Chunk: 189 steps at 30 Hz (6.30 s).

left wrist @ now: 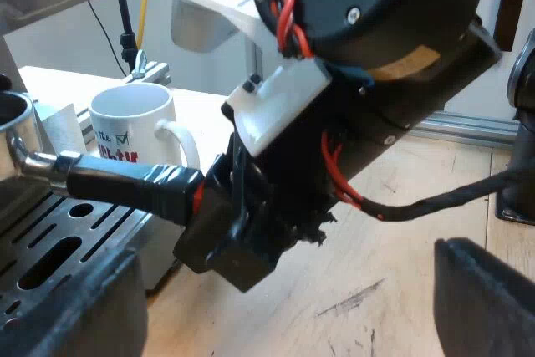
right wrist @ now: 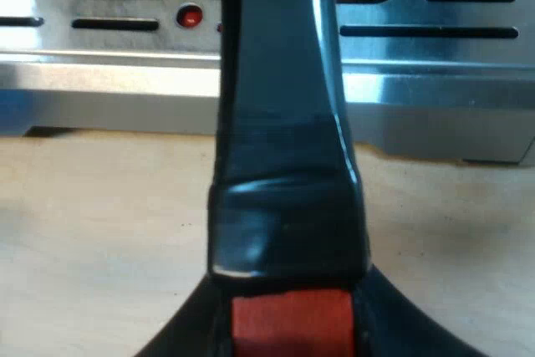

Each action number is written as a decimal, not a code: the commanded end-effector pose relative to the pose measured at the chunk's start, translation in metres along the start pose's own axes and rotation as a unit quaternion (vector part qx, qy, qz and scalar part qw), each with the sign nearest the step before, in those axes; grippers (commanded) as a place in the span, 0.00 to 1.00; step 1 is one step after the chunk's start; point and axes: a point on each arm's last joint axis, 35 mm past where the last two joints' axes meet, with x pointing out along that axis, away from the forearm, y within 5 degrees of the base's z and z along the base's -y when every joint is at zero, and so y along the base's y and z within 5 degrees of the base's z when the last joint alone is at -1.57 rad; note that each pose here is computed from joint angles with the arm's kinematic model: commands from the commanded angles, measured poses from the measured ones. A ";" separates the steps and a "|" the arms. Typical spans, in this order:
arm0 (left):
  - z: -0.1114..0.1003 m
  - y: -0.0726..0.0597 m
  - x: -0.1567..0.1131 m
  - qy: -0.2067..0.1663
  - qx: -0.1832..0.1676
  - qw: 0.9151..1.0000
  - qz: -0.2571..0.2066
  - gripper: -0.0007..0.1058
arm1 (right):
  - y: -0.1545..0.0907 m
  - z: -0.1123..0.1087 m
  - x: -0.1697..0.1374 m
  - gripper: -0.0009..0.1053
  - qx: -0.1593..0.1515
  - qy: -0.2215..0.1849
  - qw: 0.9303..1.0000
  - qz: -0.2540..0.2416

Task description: Grind coffee beans and then tamp

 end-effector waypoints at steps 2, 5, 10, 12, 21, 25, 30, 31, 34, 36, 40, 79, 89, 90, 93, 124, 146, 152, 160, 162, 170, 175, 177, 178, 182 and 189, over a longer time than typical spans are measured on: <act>0.004 -0.002 -0.001 -0.006 0.000 1.000 -0.010 0.68 | -0.003 0.012 -0.013 0.01 0.010 -0.032 0.999 0.007; 0.004 -0.002 -0.001 -0.006 0.000 1.000 -0.008 0.68 | -0.007 0.011 -0.018 0.01 0.004 -0.022 1.000 0.007; 0.004 -0.002 -0.001 -0.006 0.000 1.000 -0.008 0.68 | -0.006 0.006 -0.030 0.01 -0.014 -0.013 1.000 0.019; 0.004 -0.002 -0.001 -0.006 0.000 1.000 -0.008 0.68 | -0.002 0.002 -0.033 0.01 -0.025 -0.011 0.999 0.024; 0.029 -0.012 -0.011 -0.024 0.014 1.000 -0.012 0.68 | 0.012 -0.007 -0.052 0.01 -0.101 -0.023 0.993 0.060; 0.035 -0.018 -0.018 0.003 0.000 1.000 -0.009 0.68 | 0.009 -0.005 -0.061 0.01 -0.114 -0.030 0.990 0.082; 0.051 -0.028 -0.030 -0.013 0.027 0.999 -0.010 0.68 | 0.004 -0.001 -0.073 0.01 -0.162 -0.034 0.978 0.126; 0.052 -0.029 -0.031 -0.016 0.030 0.999 -0.010 0.68 | 0.004 -0.001 -0.074 0.01 -0.167 -0.035 0.977 0.131; 0.054 -0.033 -0.036 -0.025 0.036 0.999 -0.010 0.68 | 0.001 0.001 -0.080 0.01 -0.185 -0.040 0.970 0.151; 0.051 -0.036 -0.040 -0.026 0.037 0.999 -0.010 0.68 | -0.001 0.002 -0.084 0.01 -0.201 -0.044 0.965 0.165; 0.044 -0.041 -0.049 -0.018 0.031 0.999 -0.009 0.68 | -0.007 0.005 -0.094 0.01 -0.225 -0.063 0.955 0.181; 0.001 -0.017 -0.033 0.063 0.003 0.993 0.100 0.68 | -0.037 -0.029 -0.041 0.01 -0.336 -0.010 0.911 0.237; -0.005 -0.015 -0.030 0.067 -0.002 0.993 0.100 0.68 | -0.038 -0.052 -0.022 0.01 -0.336 -0.039 0.910 0.239; -0.005 -0.015 -0.030 0.067 -0.002 0.993 0.100 0.68 | -0.038 -0.055 -0.020 0.01 -0.336 -0.038 0.910 0.239; -0.005 -0.015 -0.030 0.067 -0.004 0.993 0.100 0.68 | -0.038 -0.062 -0.015 0.01 -0.338 -0.033 0.910 0.238; -0.005 -0.015 -0.030 0.067 -0.004 0.993 0.100 0.68 | -0.028 -0.076 0.043 0.01 -0.329 0.027 0.911 0.248; -0.005 -0.015 -0.030 0.067 -0.004 0.993 0.100 0.68 | -0.032 -0.082 0.041 0.03 -0.304 0.087 0.918 0.239; -0.005 -0.015 -0.030 0.067 -0.004 0.993 0.100 0.68 | -0.030 -0.077 0.040 0.29 -0.291 0.087 0.922 0.239; -0.005 -0.015 -0.030 0.067 -0.004 0.993 0.100 0.68 | -0.033 -0.081 0.038 0.53 -0.279 0.127 0.924 0.230; -0.005 -0.015 -0.030 0.067 -0.004 0.993 0.100 0.68 | -0.034 -0.082 0.037 0.53 -0.278 0.135 0.923 0.229; -0.004 -0.015 -0.030 0.066 -0.003 0.993 0.097 0.68 | -0.042 -0.082 0.026 0.53 -0.279 0.162 0.920 0.223; -0.003 -0.015 -0.031 0.064 -0.002 0.993 0.097 0.68 | -0.048 -0.071 0.008 0.53 -0.282 0.167 0.919 0.221; -0.002 -0.016 -0.031 0.063 -0.001 0.993 0.097 0.68 | -0.050 -0.065 0.000 0.53 -0.280 0.159 0.921 0.221; -0.002 -0.016 -0.031 0.063 -0.001 0.993 0.097 0.68 | -0.052 -0.063 -0.003 0.53 -0.279 0.157 0.921 0.222; -0.002 -0.016 -0.031 0.063 -0.001 0.993 0.097 0.68 | -0.056 -0.055 -0.018 0.53 -0.280 0.147 0.922 0.224; 0.000 -0.016 -0.032 0.060 0.000 0.993 0.097 0.68 | -0.067 -0.035 -0.051 0.53 -0.266 0.092 0.930 0.235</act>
